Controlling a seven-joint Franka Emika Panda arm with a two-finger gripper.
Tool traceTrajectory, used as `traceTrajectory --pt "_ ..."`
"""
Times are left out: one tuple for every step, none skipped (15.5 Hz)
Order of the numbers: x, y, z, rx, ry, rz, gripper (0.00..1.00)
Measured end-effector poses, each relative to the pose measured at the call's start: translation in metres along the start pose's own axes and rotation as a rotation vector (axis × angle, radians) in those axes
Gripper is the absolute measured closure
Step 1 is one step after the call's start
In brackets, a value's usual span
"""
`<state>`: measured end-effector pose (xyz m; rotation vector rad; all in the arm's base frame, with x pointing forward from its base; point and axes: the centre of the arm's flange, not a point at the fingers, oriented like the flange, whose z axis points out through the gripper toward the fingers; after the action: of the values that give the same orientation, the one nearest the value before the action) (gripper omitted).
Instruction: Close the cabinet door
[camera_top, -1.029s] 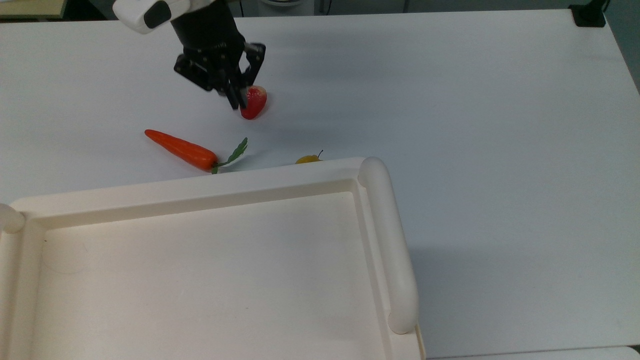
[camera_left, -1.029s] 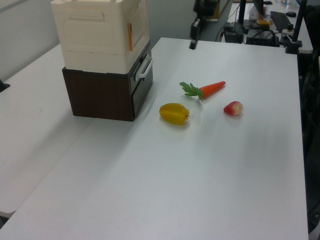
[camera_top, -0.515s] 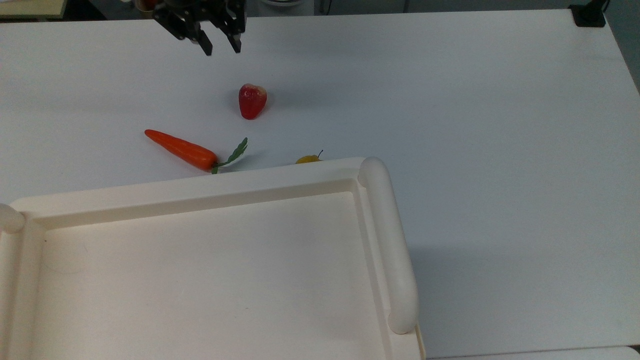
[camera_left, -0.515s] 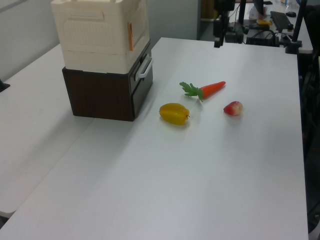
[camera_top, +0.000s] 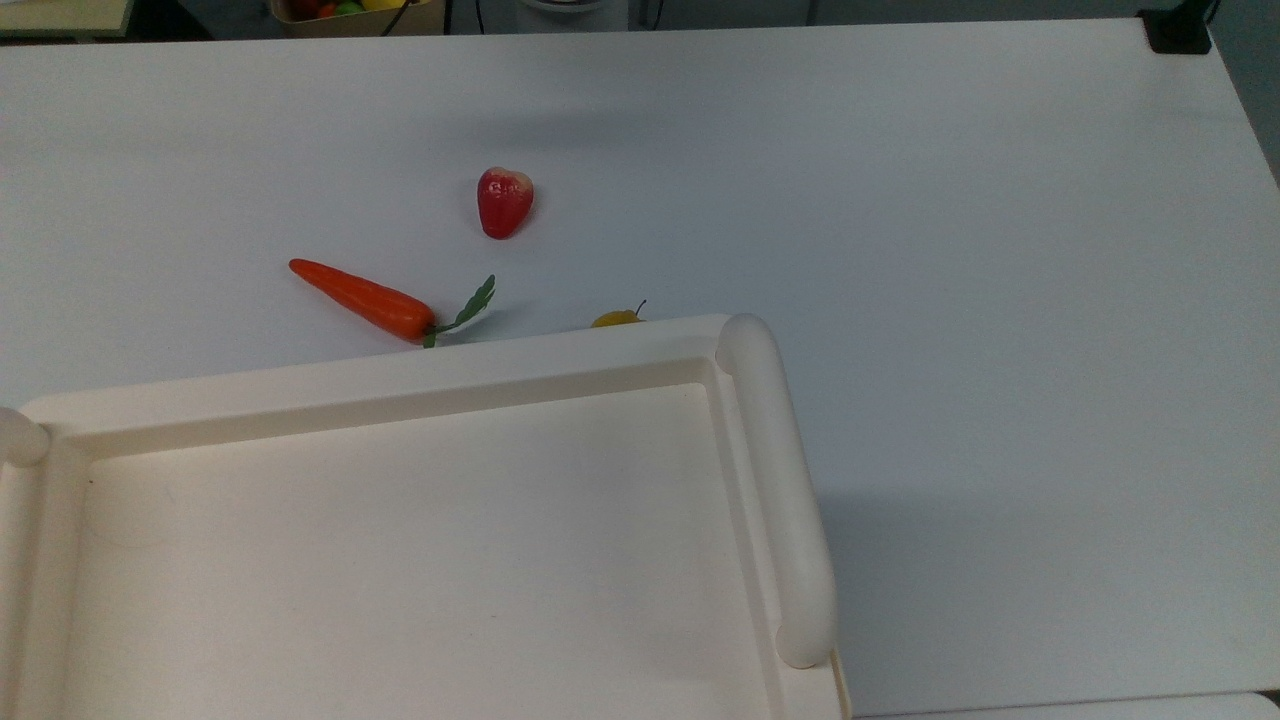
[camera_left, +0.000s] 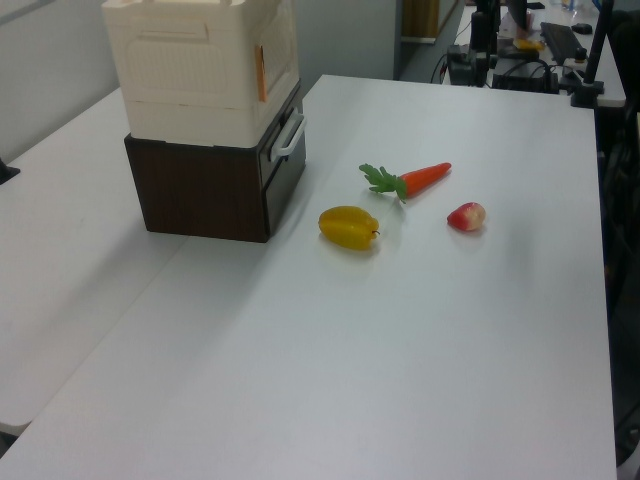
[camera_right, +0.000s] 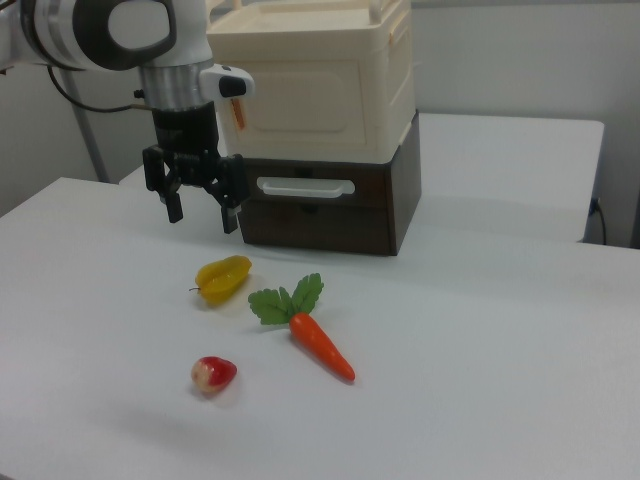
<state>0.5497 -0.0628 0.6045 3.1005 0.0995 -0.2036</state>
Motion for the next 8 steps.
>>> traceTrajectory --pt "0.0003 0.0001 0.0002 -0.009 -0.001 -0.001 0.0" --pt "0.0 0.0015 -0.0002 -0.011 -0.001 0.002 0.0" --pt "-0.0005 0.003 -0.0008 -0.011 0.001 0.005 0.0" --pt "-0.0008 0.004 -0.0011 -0.011 0.001 0.006 0.0" --pt "-0.0008 0.0041 -0.0011 -0.01 0.001 0.007 0.0" --pt "-0.0008 0.0041 -0.0011 -0.01 0.001 0.007 0.0" --pt "-0.0008 0.0041 -0.0012 -0.01 0.001 0.007 0.0" --pt "-0.0009 0.0043 -0.0012 -0.012 0.001 0.007 0.0"
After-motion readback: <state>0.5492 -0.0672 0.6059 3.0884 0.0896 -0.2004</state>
